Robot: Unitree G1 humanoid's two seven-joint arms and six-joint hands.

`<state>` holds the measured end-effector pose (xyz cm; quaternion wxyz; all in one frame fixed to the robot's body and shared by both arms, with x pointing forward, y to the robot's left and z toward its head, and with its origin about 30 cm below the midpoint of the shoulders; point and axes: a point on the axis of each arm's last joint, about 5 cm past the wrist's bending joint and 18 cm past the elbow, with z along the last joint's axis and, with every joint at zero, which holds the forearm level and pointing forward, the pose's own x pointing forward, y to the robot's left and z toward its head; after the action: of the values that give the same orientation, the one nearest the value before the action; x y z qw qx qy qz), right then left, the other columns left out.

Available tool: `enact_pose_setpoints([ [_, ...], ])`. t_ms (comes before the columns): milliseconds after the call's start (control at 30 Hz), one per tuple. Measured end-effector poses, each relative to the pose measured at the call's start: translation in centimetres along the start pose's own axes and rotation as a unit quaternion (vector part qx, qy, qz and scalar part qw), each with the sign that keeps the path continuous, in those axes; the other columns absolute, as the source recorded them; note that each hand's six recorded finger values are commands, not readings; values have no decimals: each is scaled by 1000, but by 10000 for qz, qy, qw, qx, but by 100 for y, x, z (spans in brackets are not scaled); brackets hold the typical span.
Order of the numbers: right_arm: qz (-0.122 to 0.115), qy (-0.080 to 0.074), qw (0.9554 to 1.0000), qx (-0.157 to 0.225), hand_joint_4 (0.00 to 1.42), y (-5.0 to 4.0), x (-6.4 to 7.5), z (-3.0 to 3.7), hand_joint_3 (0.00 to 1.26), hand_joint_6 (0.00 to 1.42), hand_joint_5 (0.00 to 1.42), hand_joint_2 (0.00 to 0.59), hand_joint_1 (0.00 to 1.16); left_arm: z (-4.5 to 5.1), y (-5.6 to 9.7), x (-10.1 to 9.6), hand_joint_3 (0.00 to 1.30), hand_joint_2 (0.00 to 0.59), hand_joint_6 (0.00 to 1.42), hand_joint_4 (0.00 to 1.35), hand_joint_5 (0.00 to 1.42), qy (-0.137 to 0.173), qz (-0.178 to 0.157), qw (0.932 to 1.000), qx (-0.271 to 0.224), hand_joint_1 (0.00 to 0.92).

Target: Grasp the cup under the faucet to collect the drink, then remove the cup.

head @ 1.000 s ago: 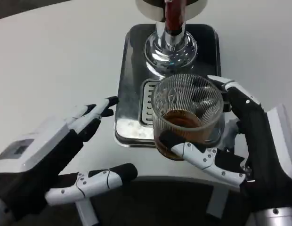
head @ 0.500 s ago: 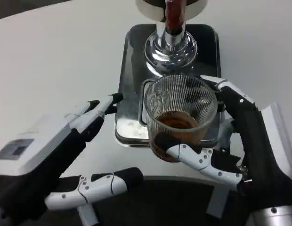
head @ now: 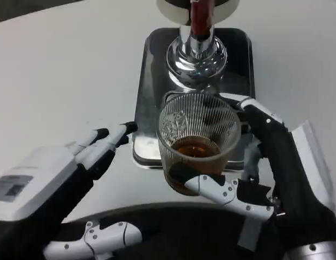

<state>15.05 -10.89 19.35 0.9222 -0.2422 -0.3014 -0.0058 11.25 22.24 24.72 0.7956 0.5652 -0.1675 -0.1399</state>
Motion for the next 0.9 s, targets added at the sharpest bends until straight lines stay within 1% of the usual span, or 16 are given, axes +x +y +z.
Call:
enact_pose_setpoints([
  [100, 45, -7, 10000, 29, 972, 14, -9, 7, 835, 1361, 1198, 224, 839, 2, 10, -35, 0, 107, 67, 0, 0, 27, -23, 10000, 85, 0],
  [200, 118, -19, 9999, 66, 972, 28, -23, 18, 835, 1361, 1198, 225, 838, 4, 13, -71, 0, 107, 49, 0, 0, 38, -118, 9998, 164, 0],
  [333, 179, 6, 9998, 73, 972, 32, -36, 17, 835, 1362, 1198, 226, 837, 8, 23, -96, 0, 107, 46, 0, 0, 24, -148, 9996, 247, 0],
  [667, 237, -30, 9997, 102, 972, 48, -38, 33, 835, 1362, 1198, 226, 836, 5, 45, -146, 0, 106, 43, 0, 0, 63, -170, 9992, 362, 0],
  [900, 215, -88, 9997, 108, 984, 24, -42, 60, 835, 1362, 1211, 226, 835, 4, 51, -147, 0, 106, 43, 0, 0, 47, -180, 9992, 344, 0],
])
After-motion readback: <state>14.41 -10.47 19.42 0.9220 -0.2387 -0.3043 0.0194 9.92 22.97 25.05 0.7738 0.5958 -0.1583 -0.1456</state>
